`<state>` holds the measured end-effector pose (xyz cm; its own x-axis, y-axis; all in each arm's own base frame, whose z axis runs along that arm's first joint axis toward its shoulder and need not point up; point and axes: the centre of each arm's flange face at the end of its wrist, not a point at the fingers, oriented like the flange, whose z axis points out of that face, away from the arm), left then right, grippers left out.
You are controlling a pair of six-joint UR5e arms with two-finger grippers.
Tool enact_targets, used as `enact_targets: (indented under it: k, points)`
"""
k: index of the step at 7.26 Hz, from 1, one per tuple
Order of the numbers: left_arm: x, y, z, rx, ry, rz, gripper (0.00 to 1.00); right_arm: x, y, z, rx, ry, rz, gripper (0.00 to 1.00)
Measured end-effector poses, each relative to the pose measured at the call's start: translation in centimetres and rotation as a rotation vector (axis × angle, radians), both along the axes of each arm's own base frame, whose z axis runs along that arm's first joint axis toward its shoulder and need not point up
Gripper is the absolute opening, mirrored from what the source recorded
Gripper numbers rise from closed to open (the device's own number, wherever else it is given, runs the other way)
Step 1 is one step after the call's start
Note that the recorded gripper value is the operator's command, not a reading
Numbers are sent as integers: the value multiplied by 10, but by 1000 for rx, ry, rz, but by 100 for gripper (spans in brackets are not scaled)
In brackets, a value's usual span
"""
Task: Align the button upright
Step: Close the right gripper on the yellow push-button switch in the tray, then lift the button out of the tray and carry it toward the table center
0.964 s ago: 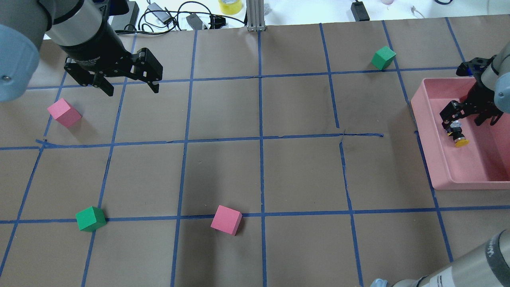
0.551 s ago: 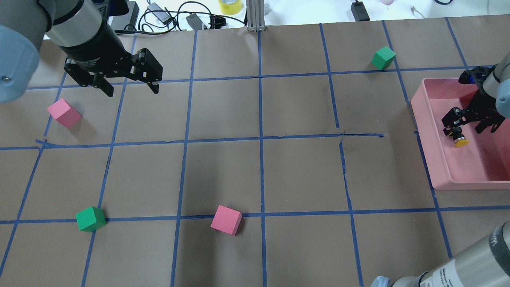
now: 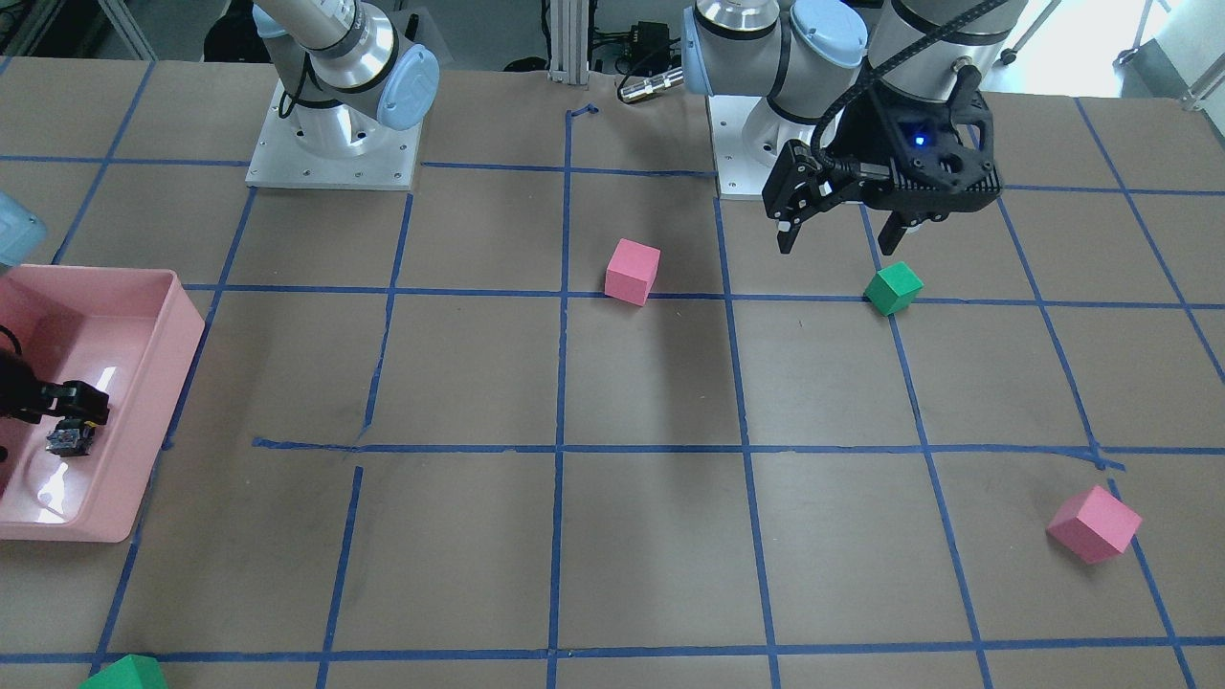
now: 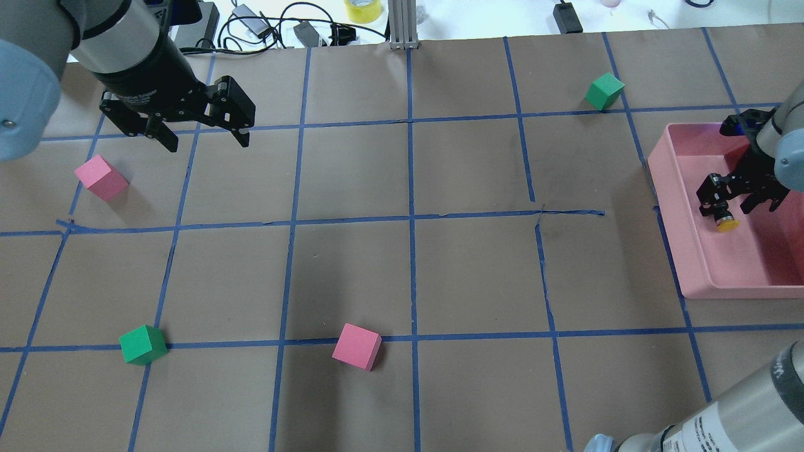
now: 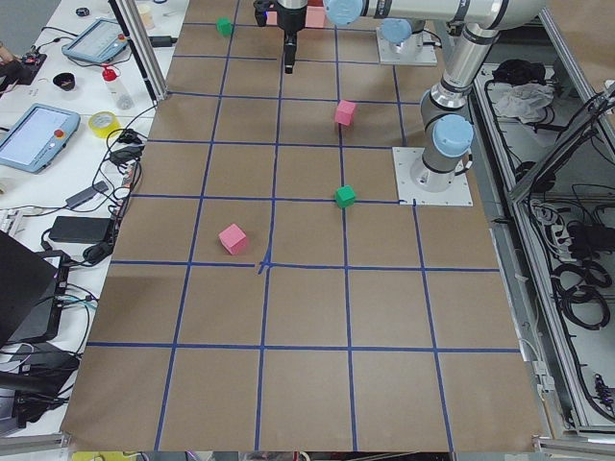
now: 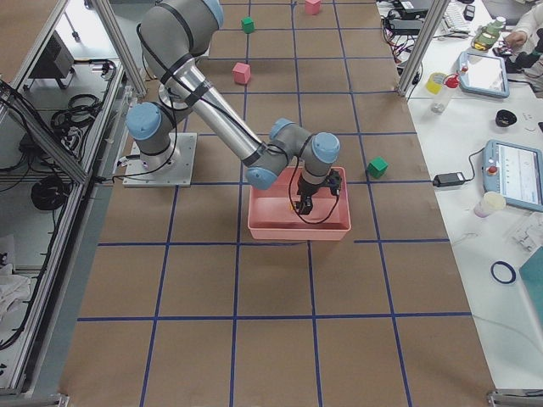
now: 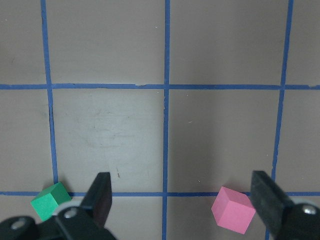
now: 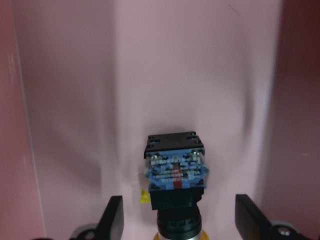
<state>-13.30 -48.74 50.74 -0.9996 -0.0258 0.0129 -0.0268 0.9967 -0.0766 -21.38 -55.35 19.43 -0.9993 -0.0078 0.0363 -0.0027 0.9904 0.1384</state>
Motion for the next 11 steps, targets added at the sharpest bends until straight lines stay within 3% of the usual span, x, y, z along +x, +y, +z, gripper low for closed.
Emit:
enact_targets:
  k: [4, 8, 11]
  points:
    - [0, 0, -1, 1, -1, -1, 100, 2, 3, 15, -9, 3, -8, 0]
    - [1, 1, -1, 1, -1, 2, 100, 11, 8, 80, -79, 38, -2, 0]
    - [0, 1, -1, 2, -1, 0, 100, 28, -13, 142, -77, 29, 15, 0]
